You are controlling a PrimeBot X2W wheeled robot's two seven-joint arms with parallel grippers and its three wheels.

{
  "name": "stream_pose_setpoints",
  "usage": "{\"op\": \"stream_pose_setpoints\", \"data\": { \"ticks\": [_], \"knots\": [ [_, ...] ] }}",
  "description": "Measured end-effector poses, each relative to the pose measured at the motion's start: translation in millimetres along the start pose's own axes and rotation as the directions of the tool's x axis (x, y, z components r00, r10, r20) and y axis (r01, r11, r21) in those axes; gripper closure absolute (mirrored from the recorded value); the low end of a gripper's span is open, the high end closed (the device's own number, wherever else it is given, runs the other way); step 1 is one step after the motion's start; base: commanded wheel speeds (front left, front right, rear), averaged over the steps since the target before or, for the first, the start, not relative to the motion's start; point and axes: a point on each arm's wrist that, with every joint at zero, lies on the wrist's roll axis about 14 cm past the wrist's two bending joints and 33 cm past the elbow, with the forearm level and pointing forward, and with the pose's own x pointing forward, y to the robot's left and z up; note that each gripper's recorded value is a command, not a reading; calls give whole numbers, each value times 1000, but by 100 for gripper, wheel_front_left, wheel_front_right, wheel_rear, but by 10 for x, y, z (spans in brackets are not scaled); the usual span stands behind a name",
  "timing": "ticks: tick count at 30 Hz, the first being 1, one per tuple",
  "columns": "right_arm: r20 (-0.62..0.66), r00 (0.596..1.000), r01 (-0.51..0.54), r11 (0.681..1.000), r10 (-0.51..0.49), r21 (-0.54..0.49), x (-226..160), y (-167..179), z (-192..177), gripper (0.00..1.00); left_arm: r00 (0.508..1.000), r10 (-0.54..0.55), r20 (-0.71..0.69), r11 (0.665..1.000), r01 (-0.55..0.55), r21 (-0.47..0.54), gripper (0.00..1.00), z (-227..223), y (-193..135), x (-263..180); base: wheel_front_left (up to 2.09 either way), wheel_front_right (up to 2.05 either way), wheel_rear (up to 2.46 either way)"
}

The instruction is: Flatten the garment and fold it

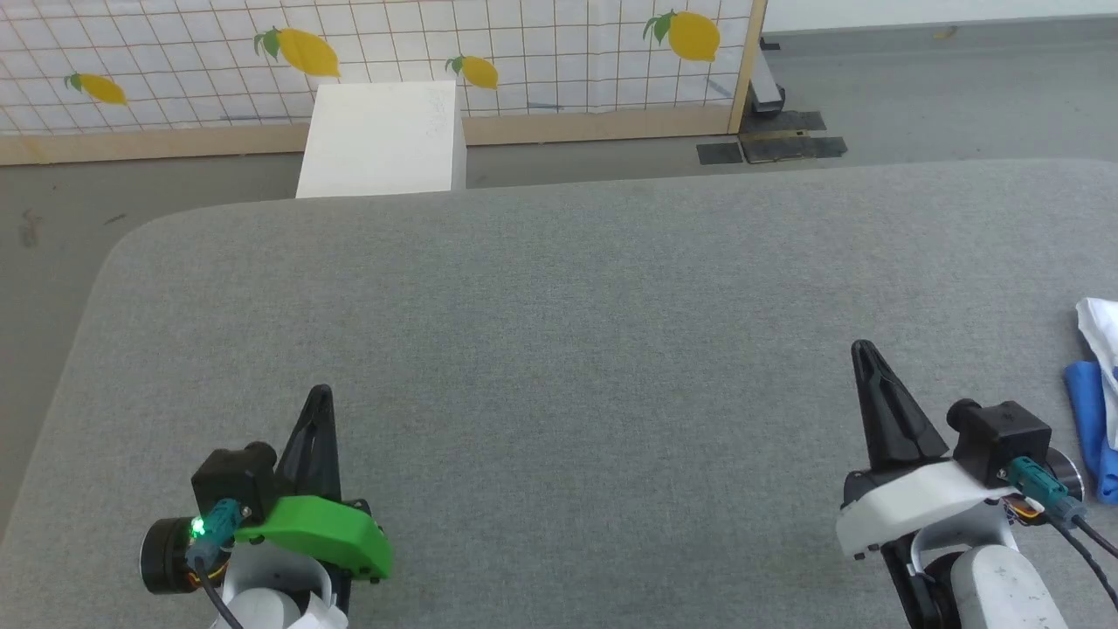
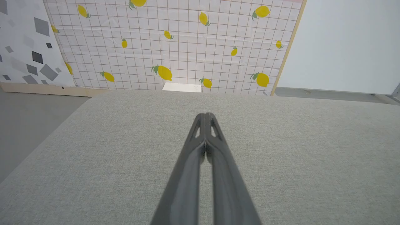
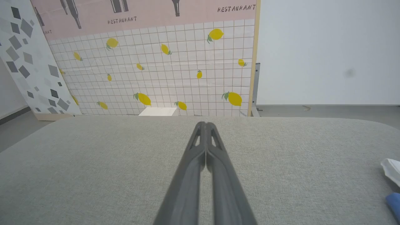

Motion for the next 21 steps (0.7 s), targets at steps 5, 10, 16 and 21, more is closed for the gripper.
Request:
{"op": "stream_pose_setpoints", "data": {
  "ticks": [5,10,16,21],
  "knots": [
    [0,1000,-6,1000,6,-6,8,18,16,100,1000,3,-4,1000,-3,11,100,8,11,-14,0,0,0],
    [-3,1000,-11,1000,11,-11,3,35,20,100,1000,6,-5,1000,-6,20,100,19,22,-33,0,0,0],
    [-17,1000,-17,1000,17,-22,-15,54,0,100,1000,10,-11,1000,-10,28,100,30,34,-55,0,0,0],
    [-17,1000,-23,999,22,-28,-7,71,20,100,1000,17,-11,999,-17,34,100,47,47,-65,0,0,0]
  ]
}}
